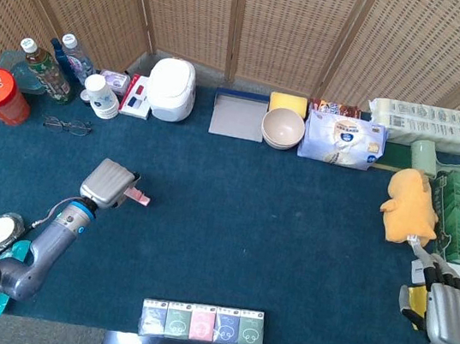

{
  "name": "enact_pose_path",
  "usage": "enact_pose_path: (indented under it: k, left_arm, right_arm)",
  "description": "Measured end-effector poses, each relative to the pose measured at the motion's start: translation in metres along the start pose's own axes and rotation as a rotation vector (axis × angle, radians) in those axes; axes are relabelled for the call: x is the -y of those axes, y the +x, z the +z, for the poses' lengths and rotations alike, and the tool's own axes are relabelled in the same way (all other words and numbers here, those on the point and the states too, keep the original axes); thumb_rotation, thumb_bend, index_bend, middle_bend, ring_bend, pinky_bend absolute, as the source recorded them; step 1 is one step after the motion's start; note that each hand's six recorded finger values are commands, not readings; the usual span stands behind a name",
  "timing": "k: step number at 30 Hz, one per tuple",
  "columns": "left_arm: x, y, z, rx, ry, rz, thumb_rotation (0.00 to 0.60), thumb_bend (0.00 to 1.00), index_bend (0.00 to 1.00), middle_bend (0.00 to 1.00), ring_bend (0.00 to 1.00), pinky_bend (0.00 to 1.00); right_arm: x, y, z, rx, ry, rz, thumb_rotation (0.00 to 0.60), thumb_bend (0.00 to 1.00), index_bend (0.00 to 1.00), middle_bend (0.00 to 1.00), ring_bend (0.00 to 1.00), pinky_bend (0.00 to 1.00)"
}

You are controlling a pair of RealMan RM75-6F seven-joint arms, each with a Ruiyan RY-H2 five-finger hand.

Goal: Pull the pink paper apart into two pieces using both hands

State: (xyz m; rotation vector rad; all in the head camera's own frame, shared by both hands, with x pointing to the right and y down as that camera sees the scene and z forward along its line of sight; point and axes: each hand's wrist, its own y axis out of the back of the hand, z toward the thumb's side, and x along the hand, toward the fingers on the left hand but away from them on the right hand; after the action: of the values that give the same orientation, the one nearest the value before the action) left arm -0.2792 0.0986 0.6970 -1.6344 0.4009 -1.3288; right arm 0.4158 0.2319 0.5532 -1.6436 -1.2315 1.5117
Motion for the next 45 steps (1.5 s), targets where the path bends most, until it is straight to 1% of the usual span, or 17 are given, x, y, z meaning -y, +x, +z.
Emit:
enact_pose_path:
  k: [3, 6, 11, 14, 16, 21, 26, 32, 38, 39, 41, 43, 44, 45]
  left_arm:
    - [-0.013, -0.009, -0.006, 0.010, -0.010, 0.046, 0.600, 0.40, 0.64, 1.00, 0.98, 0.98]
    - [-0.022, -0.018, -0.011, 0.019, -0.035, 0.075, 0.600, 0.40, 0.64, 1.00, 0.98, 0.98]
    - [-0.040, -0.034, -0.021, 0.046, -0.080, 0.101, 0.600, 0.40, 0.64, 1.00, 0.98, 0.98]
    - [-0.052, -0.041, -0.022, 0.084, -0.112, 0.096, 0.600, 0.40, 0.64, 1.00, 0.97, 0.98]
    - [-0.057, -0.040, -0.017, 0.122, -0.112, 0.082, 0.600, 0.40, 0.64, 1.00, 0.97, 0.98]
    - [-0.076, -0.033, 0.001, 0.222, -0.054, 0.078, 0.600, 0.40, 0.64, 1.00, 0.97, 0.98]
    - [-0.089, -0.026, 0.015, 0.277, -0.033, 0.077, 0.600, 0.40, 0.64, 1.00, 0.97, 0.98]
    - [-0.109, -0.013, 0.036, 0.352, 0.019, 0.100, 0.600, 0.40, 0.64, 1.00, 0.97, 0.98]
    - [-0.129, 0.002, 0.069, 0.443, 0.067, 0.130, 0.600, 0.40, 0.64, 1.00, 0.97, 0.98]
    - [-0.132, 0.005, 0.076, 0.462, 0.077, 0.136, 0.600, 0.40, 0.64, 1.00, 0.97, 0.98]
    - [-0.136, 0.007, 0.087, 0.490, 0.093, 0.147, 0.600, 0.40, 0.64, 1.00, 0.97, 0.98]
    - [-0.141, 0.012, 0.101, 0.528, 0.116, 0.158, 0.600, 0.40, 0.64, 1.00, 0.97, 0.98]
    - [-0.142, 0.014, 0.108, 0.544, 0.129, 0.161, 0.600, 0.40, 0.64, 1.00, 0.97, 0.98]
    - [-0.144, 0.016, 0.115, 0.564, 0.147, 0.166, 0.600, 0.40, 0.64, 1.00, 0.97, 0.98]
  right_arm:
    - [0.005, -0.003, 0.006, -0.026, -0.007, 0.015, 0.600, 0.51, 0.11, 0.24, 0.15, 0.19]
    - [0.009, -0.006, 0.012, -0.048, -0.016, 0.025, 0.600, 0.51, 0.11, 0.24, 0.15, 0.19]
    - [0.013, -0.010, 0.025, -0.095, -0.048, 0.039, 0.600, 0.51, 0.11, 0.24, 0.15, 0.19]
    - [0.017, -0.014, 0.035, -0.131, -0.079, 0.060, 0.600, 0.51, 0.11, 0.24, 0.15, 0.19]
    - [0.021, -0.016, 0.040, -0.150, -0.106, 0.075, 0.600, 0.51, 0.11, 0.24, 0.15, 0.19]
    - [0.028, -0.020, 0.056, -0.198, -0.189, 0.109, 0.600, 0.51, 0.11, 0.24, 0.15, 0.19]
    - [0.031, -0.024, 0.069, -0.242, -0.275, 0.138, 0.600, 0.51, 0.11, 0.24, 0.15, 0.20]
    - [0.039, -0.030, 0.083, -0.278, -0.381, 0.183, 0.600, 0.51, 0.11, 0.24, 0.15, 0.21]
    - [0.049, -0.037, 0.101, -0.326, -0.507, 0.215, 0.600, 0.51, 0.11, 0.24, 0.17, 0.22]
    - [0.051, -0.038, 0.106, -0.337, -0.526, 0.220, 0.600, 0.51, 0.11, 0.24, 0.18, 0.24]
    - [0.054, -0.040, 0.113, -0.356, -0.544, 0.230, 0.600, 0.51, 0.11, 0.27, 0.21, 0.29]
    - [0.058, -0.041, 0.121, -0.371, -0.563, 0.240, 0.600, 0.51, 0.11, 0.34, 0.31, 0.40]
    - [0.058, -0.041, 0.123, -0.376, -0.570, 0.240, 0.600, 0.51, 0.11, 0.37, 0.36, 0.43]
    - [0.059, -0.042, 0.126, -0.379, -0.578, 0.239, 0.600, 0.51, 0.12, 0.44, 0.43, 0.49]
